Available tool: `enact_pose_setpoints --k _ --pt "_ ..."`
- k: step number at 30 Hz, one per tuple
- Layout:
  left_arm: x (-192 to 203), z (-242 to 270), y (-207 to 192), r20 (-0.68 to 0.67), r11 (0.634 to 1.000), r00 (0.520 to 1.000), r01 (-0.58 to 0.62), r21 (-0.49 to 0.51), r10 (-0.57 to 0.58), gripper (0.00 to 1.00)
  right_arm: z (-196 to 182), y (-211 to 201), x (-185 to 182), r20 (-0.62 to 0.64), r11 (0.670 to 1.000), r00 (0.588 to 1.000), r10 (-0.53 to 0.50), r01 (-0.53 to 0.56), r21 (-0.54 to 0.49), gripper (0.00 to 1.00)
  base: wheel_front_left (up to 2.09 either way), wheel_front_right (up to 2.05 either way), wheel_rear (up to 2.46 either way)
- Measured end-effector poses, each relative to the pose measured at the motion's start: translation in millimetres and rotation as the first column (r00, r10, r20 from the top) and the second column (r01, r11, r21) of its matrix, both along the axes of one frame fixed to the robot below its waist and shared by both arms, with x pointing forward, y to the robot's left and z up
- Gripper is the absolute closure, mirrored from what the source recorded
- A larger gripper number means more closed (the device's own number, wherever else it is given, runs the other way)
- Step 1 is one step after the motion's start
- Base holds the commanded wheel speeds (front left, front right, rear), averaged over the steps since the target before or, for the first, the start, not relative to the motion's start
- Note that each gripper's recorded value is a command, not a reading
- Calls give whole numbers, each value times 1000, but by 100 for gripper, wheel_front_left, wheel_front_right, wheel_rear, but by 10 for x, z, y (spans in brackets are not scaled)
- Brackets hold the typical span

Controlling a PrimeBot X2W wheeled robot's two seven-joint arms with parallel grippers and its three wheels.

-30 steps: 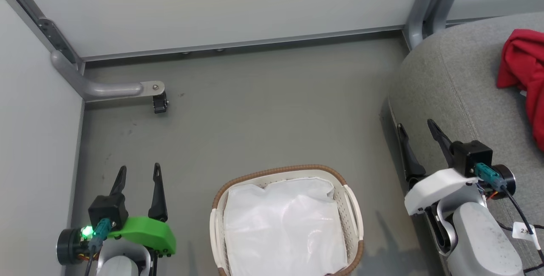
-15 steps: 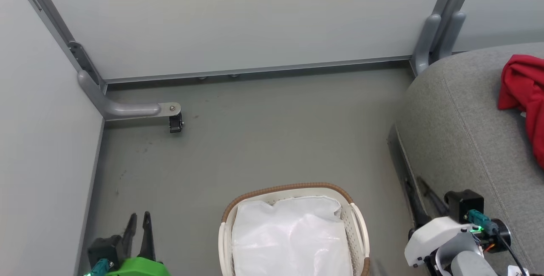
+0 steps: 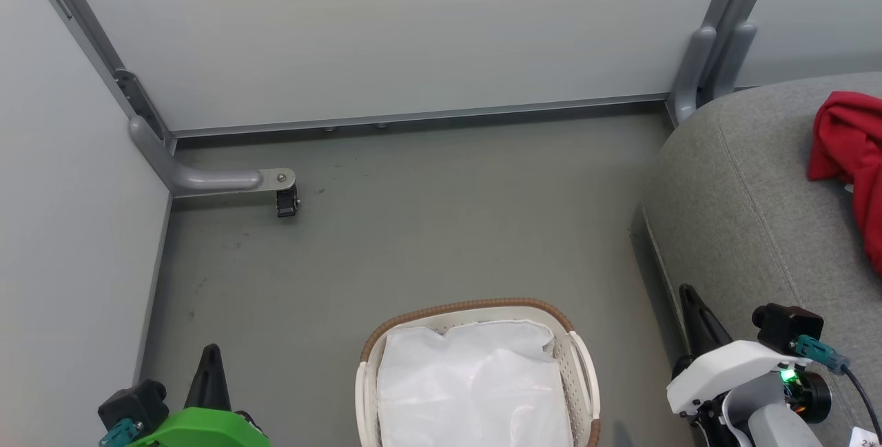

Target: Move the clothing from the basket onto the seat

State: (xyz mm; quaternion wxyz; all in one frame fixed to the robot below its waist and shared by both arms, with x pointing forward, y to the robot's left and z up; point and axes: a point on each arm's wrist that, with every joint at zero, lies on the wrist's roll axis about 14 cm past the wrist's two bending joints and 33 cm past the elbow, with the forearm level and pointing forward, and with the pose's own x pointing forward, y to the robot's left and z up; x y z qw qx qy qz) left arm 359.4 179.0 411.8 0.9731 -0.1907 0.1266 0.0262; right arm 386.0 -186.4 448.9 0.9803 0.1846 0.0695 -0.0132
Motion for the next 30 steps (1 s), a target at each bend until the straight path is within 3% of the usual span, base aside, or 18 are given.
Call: enact_pose_setpoints --k 13,30 --pt "42 96 51 6 978 997 -71 -199 73 100 57 -59 -3 -3 977 998 -59 59 206 100 0 0 0" --pt "100 226 102 8 899 990 -125 -421 141 100 153 -106 16 -4 898 994 -105 97 430 100 0 0 0"
